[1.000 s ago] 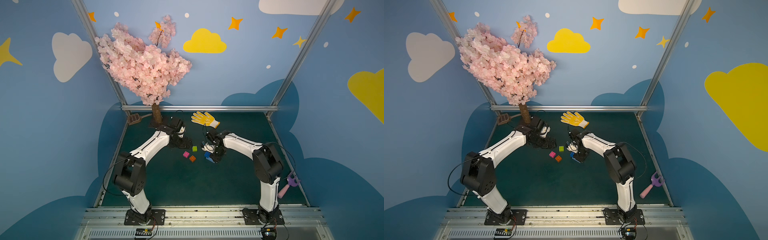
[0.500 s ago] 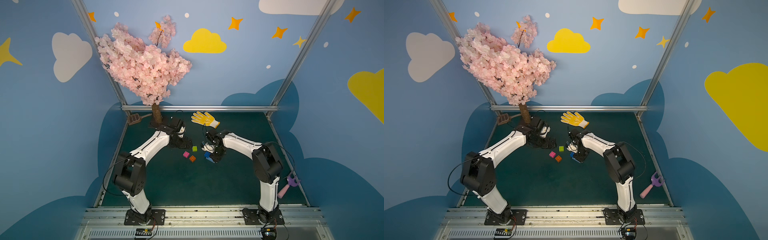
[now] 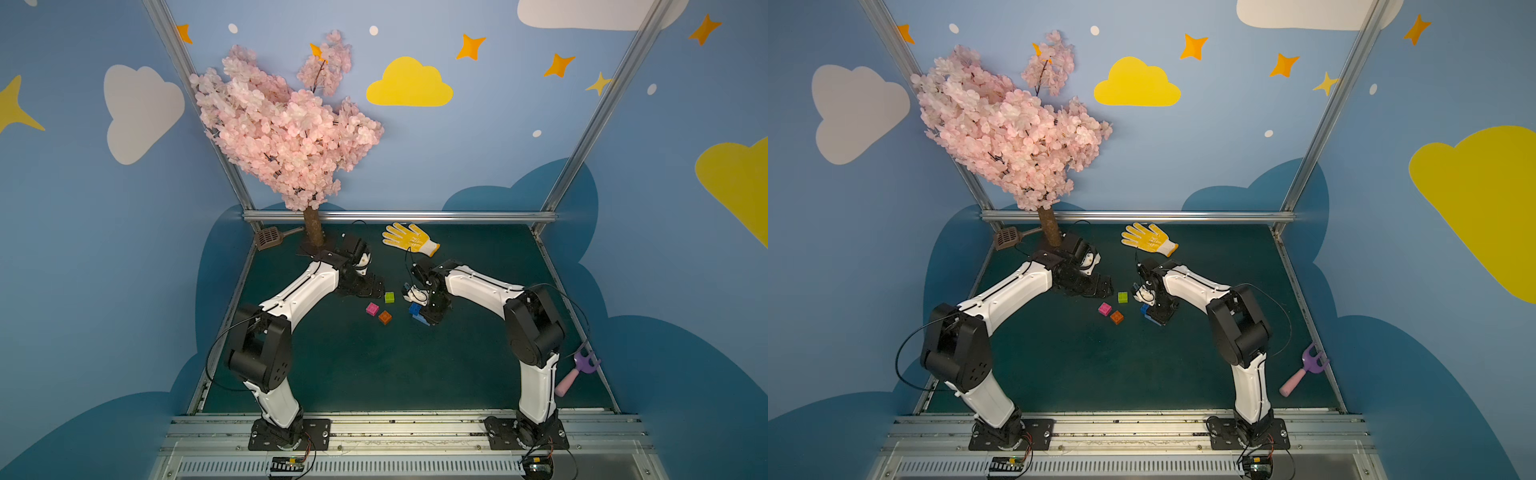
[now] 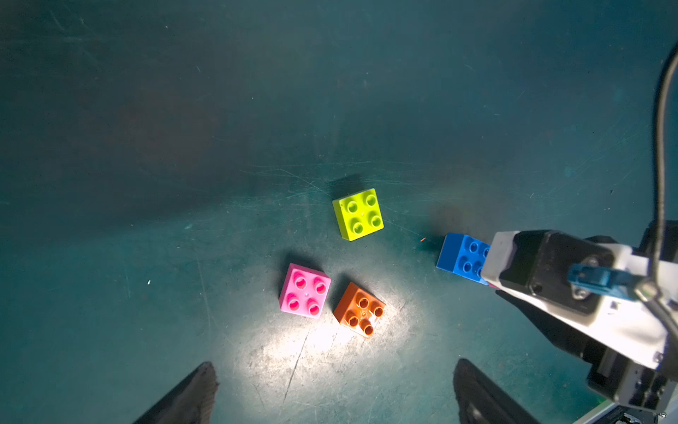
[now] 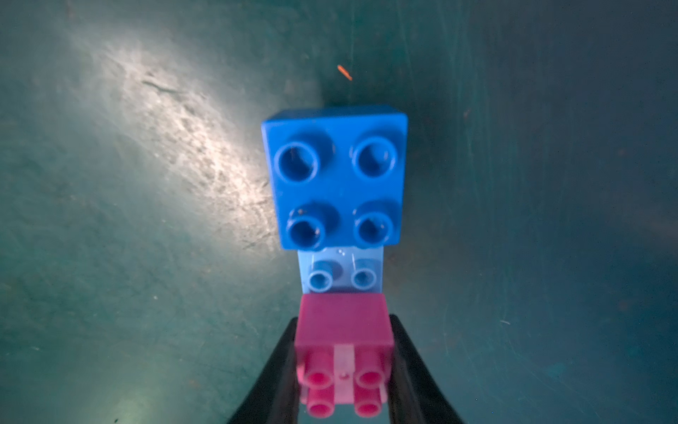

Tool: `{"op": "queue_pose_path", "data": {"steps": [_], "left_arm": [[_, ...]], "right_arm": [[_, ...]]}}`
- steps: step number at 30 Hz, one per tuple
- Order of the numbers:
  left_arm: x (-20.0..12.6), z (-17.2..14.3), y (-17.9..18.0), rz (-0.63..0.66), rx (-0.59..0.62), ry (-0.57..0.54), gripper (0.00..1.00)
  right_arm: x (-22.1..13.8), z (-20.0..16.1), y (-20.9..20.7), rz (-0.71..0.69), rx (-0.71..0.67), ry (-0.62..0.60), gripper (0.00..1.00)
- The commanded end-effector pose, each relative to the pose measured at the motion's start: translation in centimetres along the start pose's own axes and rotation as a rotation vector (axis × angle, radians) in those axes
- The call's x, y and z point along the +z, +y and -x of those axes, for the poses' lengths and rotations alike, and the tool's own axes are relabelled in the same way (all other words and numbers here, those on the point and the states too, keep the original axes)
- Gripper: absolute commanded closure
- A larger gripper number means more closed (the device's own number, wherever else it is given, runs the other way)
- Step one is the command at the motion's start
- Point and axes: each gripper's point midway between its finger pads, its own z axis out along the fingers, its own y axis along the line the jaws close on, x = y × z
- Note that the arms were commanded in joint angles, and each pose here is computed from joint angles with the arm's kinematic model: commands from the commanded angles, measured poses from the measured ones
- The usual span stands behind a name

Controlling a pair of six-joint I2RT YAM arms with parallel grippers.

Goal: Assemble the letter y with lego
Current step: Assemble the lego brick with the lego brick.

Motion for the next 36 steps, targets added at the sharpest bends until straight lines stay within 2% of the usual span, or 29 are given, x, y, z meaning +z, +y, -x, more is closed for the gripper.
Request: {"op": "queue_pose_path", "data": {"steps": [1, 11, 18, 27, 36], "left_arm": [[-0.1, 0.0, -0.1, -0.007, -0.009, 0.015, 0.0], [0.0, 0.0, 0.0, -0.009, -0.012, 0.017, 0.0], [-0.2, 0.1, 0.0, -0.009, -0.013, 0.012, 0.0], [-0.3, 0.1, 0.0, -0.008, -0.013, 0.01, 0.0], [-0.2, 0.1, 0.0, -0.011, -0.016, 0.014, 0.0]], "right_arm": [[0.5, -1.2, -0.8, -0.017, 0.02, 0.064, 0.88], [0.4, -1.2, -0.9, -0.001, 0.023, 0.062, 0.88], [1.7, -1.7, -0.5, 0.031, 0.025, 0.099, 0.88], [3.3, -2.0, -0.6, 0.038, -0.015, 0.128, 0.89], [3.5, -1.7, -0.9, 0.025, -0.072, 0.101, 0.89]]}}
